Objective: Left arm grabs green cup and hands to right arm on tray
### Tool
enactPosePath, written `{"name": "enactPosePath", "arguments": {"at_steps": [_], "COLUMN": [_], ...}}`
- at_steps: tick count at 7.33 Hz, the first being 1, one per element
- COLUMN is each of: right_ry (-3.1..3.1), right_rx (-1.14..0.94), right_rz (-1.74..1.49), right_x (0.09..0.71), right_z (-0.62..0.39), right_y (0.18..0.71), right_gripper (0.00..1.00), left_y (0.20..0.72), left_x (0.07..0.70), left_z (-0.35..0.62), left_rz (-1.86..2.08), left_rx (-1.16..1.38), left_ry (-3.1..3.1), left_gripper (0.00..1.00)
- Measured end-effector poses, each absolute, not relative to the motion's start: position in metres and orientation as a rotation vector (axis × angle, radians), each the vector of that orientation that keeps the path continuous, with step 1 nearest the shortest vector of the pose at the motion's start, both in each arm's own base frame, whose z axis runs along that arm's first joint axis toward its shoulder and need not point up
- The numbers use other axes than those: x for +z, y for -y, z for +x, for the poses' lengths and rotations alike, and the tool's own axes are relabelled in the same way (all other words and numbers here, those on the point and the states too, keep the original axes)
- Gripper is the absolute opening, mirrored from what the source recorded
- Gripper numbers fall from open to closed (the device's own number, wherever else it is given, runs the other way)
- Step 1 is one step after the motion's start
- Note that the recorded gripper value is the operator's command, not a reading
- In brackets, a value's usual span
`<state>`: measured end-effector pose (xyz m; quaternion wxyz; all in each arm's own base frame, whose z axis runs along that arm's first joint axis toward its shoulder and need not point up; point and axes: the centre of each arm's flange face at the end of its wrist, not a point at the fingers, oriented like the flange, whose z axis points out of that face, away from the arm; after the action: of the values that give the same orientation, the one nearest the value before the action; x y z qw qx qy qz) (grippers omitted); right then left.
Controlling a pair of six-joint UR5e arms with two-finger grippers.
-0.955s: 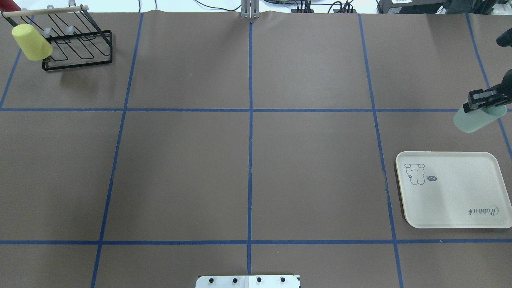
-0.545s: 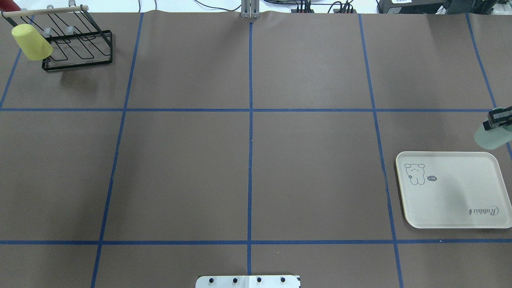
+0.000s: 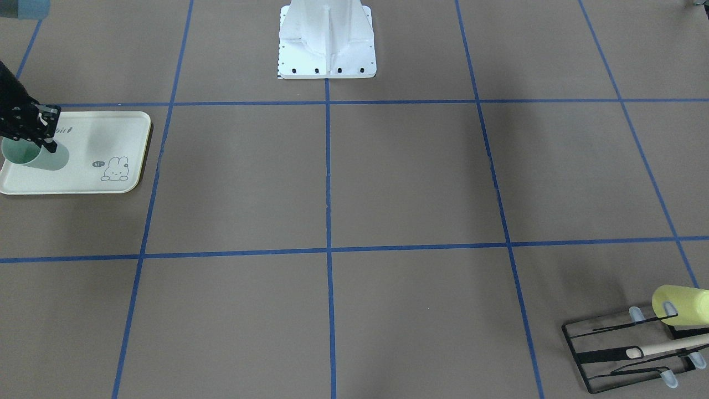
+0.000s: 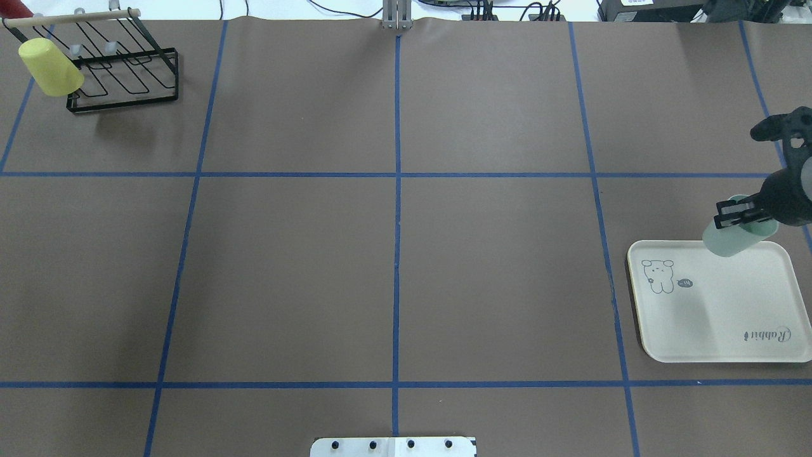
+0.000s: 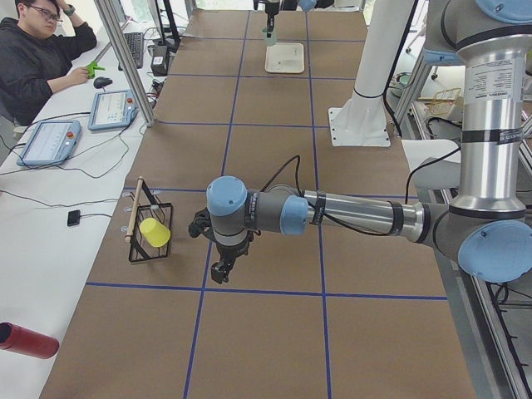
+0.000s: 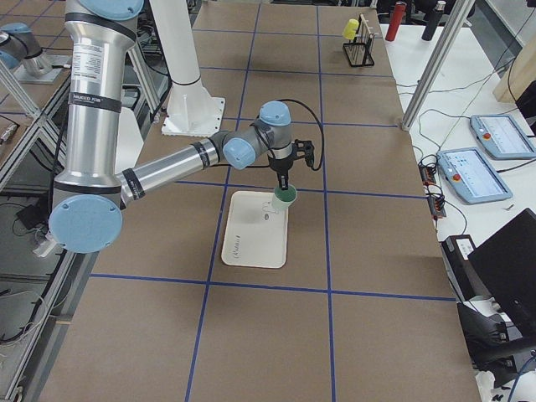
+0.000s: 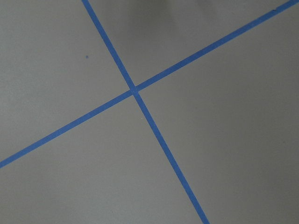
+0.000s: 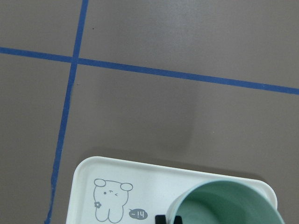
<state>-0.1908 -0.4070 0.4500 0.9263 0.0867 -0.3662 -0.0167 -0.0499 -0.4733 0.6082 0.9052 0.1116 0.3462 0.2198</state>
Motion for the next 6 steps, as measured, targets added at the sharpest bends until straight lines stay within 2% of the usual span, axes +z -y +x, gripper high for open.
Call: {"name": "enactPosePath", "arguments": {"at_steps": [6], "right_ry": [0.689], "right_rx": [-0.017], "right_rz": [0.277], "right_x": [0.494], "right_z": [-0.233], "right_y": [0.338], "right_gripper": [0.0], "left_y": [0.474], "left_x": [0.614], "left_z": [-0.05], "left_rz": [0.221], "left_rx": [0.447], "left_ry": [-0.718], "left_gripper": [1.0]}}
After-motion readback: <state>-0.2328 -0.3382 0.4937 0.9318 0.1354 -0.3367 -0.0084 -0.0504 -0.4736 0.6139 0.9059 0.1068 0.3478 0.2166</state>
